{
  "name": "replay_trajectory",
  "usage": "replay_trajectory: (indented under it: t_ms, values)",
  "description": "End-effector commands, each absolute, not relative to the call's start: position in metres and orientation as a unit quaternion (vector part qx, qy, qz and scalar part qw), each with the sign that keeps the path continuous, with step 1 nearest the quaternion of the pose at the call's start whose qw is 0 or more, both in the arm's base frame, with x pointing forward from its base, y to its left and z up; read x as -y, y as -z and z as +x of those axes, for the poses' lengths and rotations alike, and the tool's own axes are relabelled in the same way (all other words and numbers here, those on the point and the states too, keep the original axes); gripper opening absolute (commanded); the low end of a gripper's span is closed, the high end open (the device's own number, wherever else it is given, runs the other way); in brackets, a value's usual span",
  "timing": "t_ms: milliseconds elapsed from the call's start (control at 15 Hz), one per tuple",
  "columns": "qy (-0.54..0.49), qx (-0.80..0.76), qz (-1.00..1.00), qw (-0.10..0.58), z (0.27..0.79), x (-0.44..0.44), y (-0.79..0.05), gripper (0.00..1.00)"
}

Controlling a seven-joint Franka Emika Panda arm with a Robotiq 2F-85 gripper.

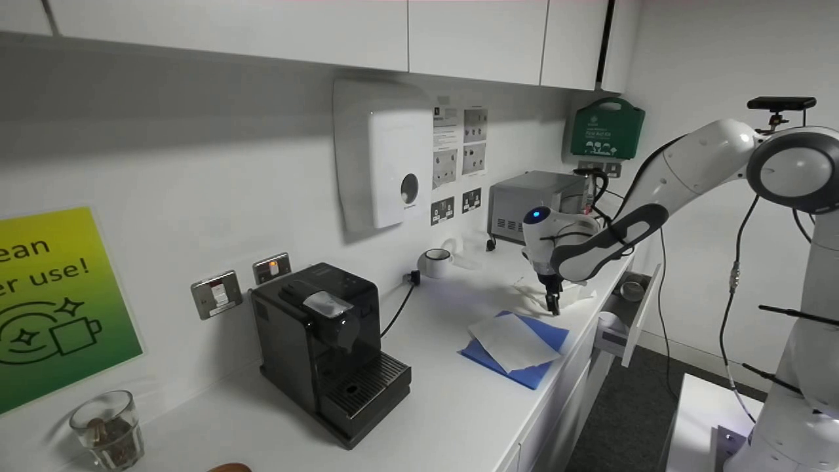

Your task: Place the white napkins on the blue placemat

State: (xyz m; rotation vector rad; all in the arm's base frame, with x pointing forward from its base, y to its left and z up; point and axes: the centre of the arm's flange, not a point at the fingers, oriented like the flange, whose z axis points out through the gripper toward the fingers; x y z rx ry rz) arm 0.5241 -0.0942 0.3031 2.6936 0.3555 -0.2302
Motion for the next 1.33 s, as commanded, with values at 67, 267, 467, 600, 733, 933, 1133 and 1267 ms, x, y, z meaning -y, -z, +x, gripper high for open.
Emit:
replay_trajectory:
  t_ms: [67,267,467,600,733,933,1133,1267]
  values:
    - [0.082,-0.13,0.964,0.216,0.53,0.098,-0.3051,1.0]
    - [0.081,-0.131,0.964,0.216,0.5308,0.0976,-0.3058,0.95]
    - [0.083,-0.133,0.964,0.215,0.5316,0.0976,-0.3058,0.68]
    - [0.085,-0.132,0.964,0.214,0.532,0.0978,-0.3058,0.54]
    - [0.086,-0.133,0.964,0.213,0.5324,0.0977,-0.3056,0.38]
    - [0.088,-0.134,0.964,0.213,0.5328,0.0973,-0.3055,0.15]
    - [0.088,-0.135,0.964,0.212,0.533,0.0978,-0.3067,0.0]
    - [0.088,-0.137,0.964,0.211,0.5337,0.0978,-0.3076,0.0]
